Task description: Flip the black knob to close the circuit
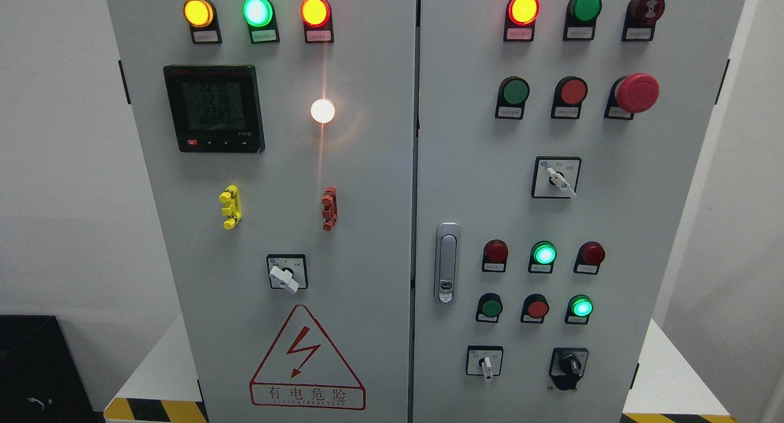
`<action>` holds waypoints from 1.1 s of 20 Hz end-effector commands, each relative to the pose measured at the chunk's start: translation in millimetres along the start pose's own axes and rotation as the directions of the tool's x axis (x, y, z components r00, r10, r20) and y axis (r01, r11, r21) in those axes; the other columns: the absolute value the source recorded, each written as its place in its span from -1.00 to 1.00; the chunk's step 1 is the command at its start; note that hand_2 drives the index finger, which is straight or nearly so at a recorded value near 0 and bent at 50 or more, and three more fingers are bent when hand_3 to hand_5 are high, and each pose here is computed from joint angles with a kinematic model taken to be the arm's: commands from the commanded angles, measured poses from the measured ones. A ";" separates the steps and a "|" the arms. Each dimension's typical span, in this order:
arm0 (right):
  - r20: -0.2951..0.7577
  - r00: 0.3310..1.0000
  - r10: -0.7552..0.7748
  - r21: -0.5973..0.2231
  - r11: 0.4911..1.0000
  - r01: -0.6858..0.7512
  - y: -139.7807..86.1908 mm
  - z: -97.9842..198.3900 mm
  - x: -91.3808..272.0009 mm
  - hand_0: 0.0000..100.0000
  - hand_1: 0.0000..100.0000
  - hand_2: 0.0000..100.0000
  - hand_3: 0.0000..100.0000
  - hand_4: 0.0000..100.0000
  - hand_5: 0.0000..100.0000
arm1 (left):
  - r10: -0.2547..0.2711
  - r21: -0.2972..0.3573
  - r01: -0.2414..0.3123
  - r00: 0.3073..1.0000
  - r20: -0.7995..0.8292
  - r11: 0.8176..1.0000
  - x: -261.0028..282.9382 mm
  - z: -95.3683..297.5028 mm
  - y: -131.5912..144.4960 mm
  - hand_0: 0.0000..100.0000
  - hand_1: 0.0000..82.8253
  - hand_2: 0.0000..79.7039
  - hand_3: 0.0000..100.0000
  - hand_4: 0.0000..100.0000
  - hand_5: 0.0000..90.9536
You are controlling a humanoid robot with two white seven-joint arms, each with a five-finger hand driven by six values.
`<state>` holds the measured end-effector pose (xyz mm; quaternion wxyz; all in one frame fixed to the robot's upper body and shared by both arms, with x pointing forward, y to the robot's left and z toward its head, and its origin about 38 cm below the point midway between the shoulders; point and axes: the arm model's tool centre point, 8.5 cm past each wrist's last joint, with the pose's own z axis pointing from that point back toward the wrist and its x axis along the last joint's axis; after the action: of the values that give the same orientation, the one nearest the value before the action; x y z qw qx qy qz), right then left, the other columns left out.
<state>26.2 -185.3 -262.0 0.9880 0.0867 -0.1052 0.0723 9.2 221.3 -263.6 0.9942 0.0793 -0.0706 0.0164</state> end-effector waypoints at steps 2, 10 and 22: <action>0.090 0.972 0.216 -0.089 0.974 -0.208 -19.8 -0.5 47.4 -1.00 -0.85 -0.99 -0.84 -0.94 -1.00 | 0.000 0.001 0.000 1.000 0.000 1.000 0.0 0.0 0.1 -0.76 0.34 -1.00 -1.00 -1.00 -1.00; 0.149 0.867 0.476 -0.274 0.862 -0.426 -45.9 9.9 123.1 -1.00 -0.86 -0.73 -0.57 -0.67 -1.00 | 0.001 0.002 -0.001 1.000 0.002 1.000 0.5 -0.1 0.2 -0.76 0.34 -1.00 -1.00 -1.00 -1.00; 0.195 0.662 0.723 -0.564 0.635 -0.527 -66.8 49.2 213.4 -1.00 -1.00 -0.25 0.05 -0.10 -0.44 | 0.000 0.001 0.000 1.000 0.000 1.000 0.0 0.0 0.1 -0.76 0.34 -1.00 -1.00 -1.00 -1.00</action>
<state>163.3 -220.8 -226.7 0.9046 -0.0989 -0.2501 0.3308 9.2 221.4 -263.6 0.9942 0.0796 -0.0707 0.0164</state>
